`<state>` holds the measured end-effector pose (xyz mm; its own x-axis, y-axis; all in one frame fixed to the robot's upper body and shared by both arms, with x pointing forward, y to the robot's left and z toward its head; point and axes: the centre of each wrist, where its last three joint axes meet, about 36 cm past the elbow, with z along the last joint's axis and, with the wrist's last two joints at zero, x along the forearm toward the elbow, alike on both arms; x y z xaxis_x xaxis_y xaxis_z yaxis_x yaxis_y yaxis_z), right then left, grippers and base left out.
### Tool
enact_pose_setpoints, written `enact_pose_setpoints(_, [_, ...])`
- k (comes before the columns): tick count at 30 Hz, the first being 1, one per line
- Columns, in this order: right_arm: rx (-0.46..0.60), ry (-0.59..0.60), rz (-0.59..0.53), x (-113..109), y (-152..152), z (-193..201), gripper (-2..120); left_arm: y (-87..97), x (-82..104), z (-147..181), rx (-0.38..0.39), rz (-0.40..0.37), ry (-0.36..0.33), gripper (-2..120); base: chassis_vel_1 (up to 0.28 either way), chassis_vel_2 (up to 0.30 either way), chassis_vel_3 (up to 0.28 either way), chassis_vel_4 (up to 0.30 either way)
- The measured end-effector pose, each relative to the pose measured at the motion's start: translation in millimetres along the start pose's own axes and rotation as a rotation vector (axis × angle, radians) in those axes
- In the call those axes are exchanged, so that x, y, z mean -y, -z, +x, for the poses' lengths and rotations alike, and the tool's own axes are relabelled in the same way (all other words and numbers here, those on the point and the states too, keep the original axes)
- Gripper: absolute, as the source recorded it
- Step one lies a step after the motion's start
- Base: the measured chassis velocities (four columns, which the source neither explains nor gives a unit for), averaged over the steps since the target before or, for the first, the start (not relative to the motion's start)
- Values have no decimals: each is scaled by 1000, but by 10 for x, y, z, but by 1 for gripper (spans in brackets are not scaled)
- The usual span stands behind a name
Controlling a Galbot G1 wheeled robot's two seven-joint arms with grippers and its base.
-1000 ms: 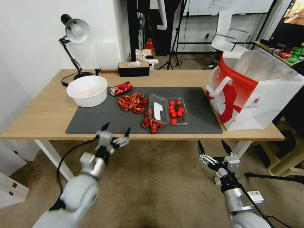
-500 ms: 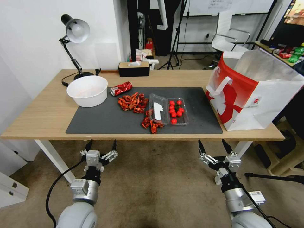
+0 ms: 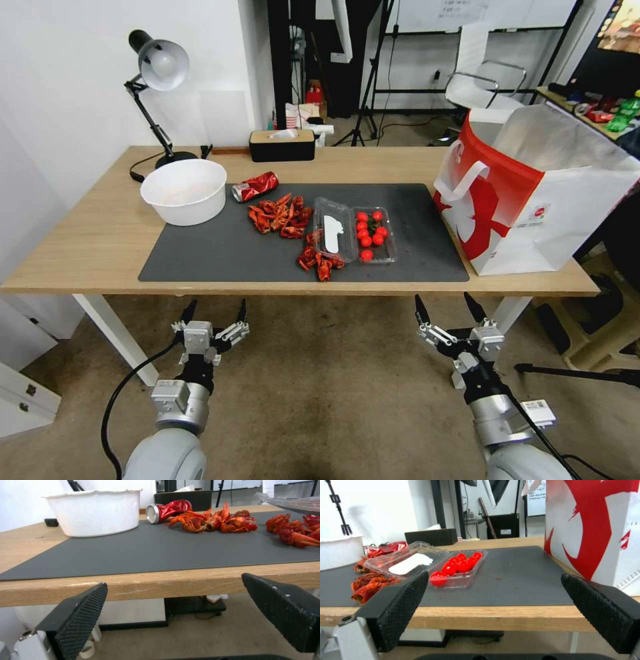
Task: Pick up the trash from the table and place it into the takeout bag.
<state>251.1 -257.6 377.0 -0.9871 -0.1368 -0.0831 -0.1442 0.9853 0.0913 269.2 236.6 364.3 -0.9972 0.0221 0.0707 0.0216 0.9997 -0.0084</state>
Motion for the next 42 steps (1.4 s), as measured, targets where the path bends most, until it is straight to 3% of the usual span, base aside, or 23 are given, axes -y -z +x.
enact_pose_setpoints(7, [-7,-2,-12,-26,6,-17,100,10,-13,-37,2,7,-6,100,0,0,0,0])
enact_pose_setpoints(13, [-9,-6,-15,-33,-4,-24,100,132,-119,-253,22,34,-25,100,0,0,0,0])
enact_pose_setpoints(16, [-11,-5,-13,-31,2,-22,100,409,-274,-668,77,3,-56,100,0,0,0,0])
enact_pose_setpoints(18, [-11,-4,-12,-33,10,-22,100,478,-306,-771,92,-5,-64,100,0,0,0,0])
enact_pose_setpoints(19, [-10,-3,-13,-37,31,-23,100,679,-412,-1070,131,-18,-77,100,0,0,0,0])
enact_pose_setpoints(20, [-10,-3,-13,-37,31,-23,100,679,-412,-1070,131,-18,-77,100,0,0,0,0])
enact_pose_setpoints(22, [-10,-2,-13,-46,53,-18,100,924,-577,-1454,156,-33,-89,100,0,0,0,0])
enact_pose_setpoints(23, [-10,-2,-13,-46,53,-18,100,924,-577,-1454,156,-33,-89,100,0,0,0,0])
enact_pose_setpoints(25, [-11,-3,-13,-46,67,-10,100,1337,-778,-1893,188,-76,-117,100,0,0,0,0])
enact_pose_setpoints(26, [-11,-3,-13,-46,67,-10,100,1337,-778,-1893,188,-76,-117,100,0,0,0,0])
enact_pose_setpoints(27, [-12,-5,-10,-39,68,-9,100,1537,-862,-2069,193,-94,-135,100,0,0,0,0])
enact_pose_setpoints(28, [-12,-6,-9,-36,69,-8,100,1664,-922,-2181,186,-101,-151,100,0,0,0,0])
enact_pose_setpoints(30, [-12,-6,-9,-36,69,-8,100,1664,-922,-2181,186,-101,-151,100,0,0,0,0])
enact_pose_setpoints(31, [-13,-13,-5,-29,64,1,100,1919,-1095,-2555,86,-107,-198,100,0,0,0,0])
enact_pose_setpoints(32, [-13,-13,-5,-29,64,1,100,1919,-1095,-2555,86,-107,-198,100,0,0,0,0])
enact_pose_setpoints(34, [-16,-18,-4,-31,51,16,100,2072,-1173,-2899,56,-142,-232,100,0,0,0,0])
enact_pose_setpoints(38, [-19,-20,-2,-33,43,27,100,2172,-1096,-3179,27,-174,-290,100,0,0,0,0])
enact_pose_setpoints(41, [-18,-22,1,-26,44,28,100,2288,-968,-3380,0,-196,-348,100,0,0,0,0])
enact_pose_setpoints(42, [-17,-24,4,-16,48,27,100,2332,-844,-3524,-40,-218,-390,100,0,0,0,0])
